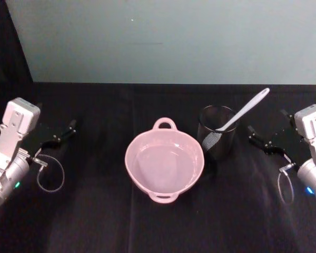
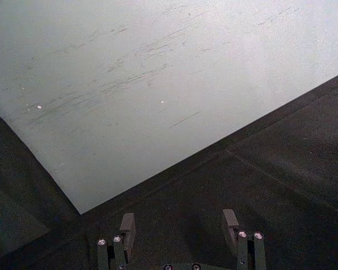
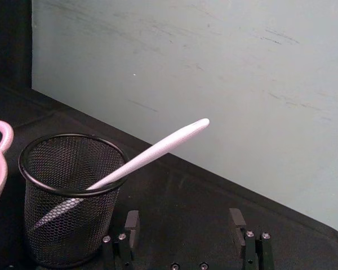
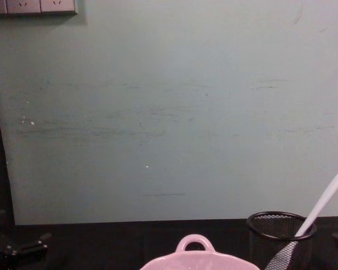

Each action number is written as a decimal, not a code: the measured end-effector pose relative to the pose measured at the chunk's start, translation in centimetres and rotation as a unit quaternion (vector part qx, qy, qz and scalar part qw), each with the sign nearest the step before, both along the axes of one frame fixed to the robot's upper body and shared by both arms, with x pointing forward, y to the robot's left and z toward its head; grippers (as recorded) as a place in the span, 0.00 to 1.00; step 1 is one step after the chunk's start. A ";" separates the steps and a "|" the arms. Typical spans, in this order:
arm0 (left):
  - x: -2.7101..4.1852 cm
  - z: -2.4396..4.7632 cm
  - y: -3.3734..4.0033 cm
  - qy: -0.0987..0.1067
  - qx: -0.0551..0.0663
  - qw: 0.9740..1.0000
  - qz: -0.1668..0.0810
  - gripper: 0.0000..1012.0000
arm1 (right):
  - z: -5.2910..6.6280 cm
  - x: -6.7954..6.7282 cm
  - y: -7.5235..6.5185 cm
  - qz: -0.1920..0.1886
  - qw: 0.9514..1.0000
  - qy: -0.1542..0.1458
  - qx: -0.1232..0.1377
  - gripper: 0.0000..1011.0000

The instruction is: Use the one hand to pick up the spoon and stir the clear water in the bowl.

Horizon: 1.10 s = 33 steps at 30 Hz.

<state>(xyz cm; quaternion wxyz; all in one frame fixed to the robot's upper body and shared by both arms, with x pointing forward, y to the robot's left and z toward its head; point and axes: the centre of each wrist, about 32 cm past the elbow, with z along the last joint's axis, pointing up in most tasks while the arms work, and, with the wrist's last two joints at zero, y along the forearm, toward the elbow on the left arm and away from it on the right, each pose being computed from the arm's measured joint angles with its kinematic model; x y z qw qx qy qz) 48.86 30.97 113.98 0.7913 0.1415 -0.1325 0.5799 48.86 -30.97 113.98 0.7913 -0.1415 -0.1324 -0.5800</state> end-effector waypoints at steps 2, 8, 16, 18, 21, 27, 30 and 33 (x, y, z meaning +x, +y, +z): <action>0.00 0.00 0.00 0.000 0.000 1.000 0.000 1.00 | 0.0 0.0 0.0 0.000 1.000 0.000 0.000 0.99; 0.00 0.00 0.00 0.000 0.000 1.000 0.000 1.00 | 0.0 0.0 0.0 0.000 1.000 0.000 0.000 0.99; 0.00 0.00 0.00 0.000 0.000 1.000 0.000 1.00 | 0.0 0.0 0.0 0.000 1.000 0.000 0.000 0.99; 0.00 0.00 0.00 0.000 0.000 1.000 0.000 1.00 | 0.0 0.0 0.0 0.000 1.000 0.000 0.000 0.99; 0.00 0.00 0.00 0.000 0.000 1.000 0.000 1.00 | 0.0 0.0 0.0 0.000 1.000 0.000 0.000 0.99; 0.00 0.00 0.00 0.000 0.000 1.000 0.000 1.00 | 0.0 0.0 0.0 0.000 1.000 0.000 0.000 0.99; 0.00 0.00 0.00 0.000 0.000 1.000 0.000 1.00 | 0.0 0.0 0.0 0.000 1.000 0.000 0.000 0.99; 0.00 0.00 0.00 0.000 0.000 1.000 0.000 1.00 | 0.0 0.0 0.0 0.000 1.000 0.000 0.000 0.99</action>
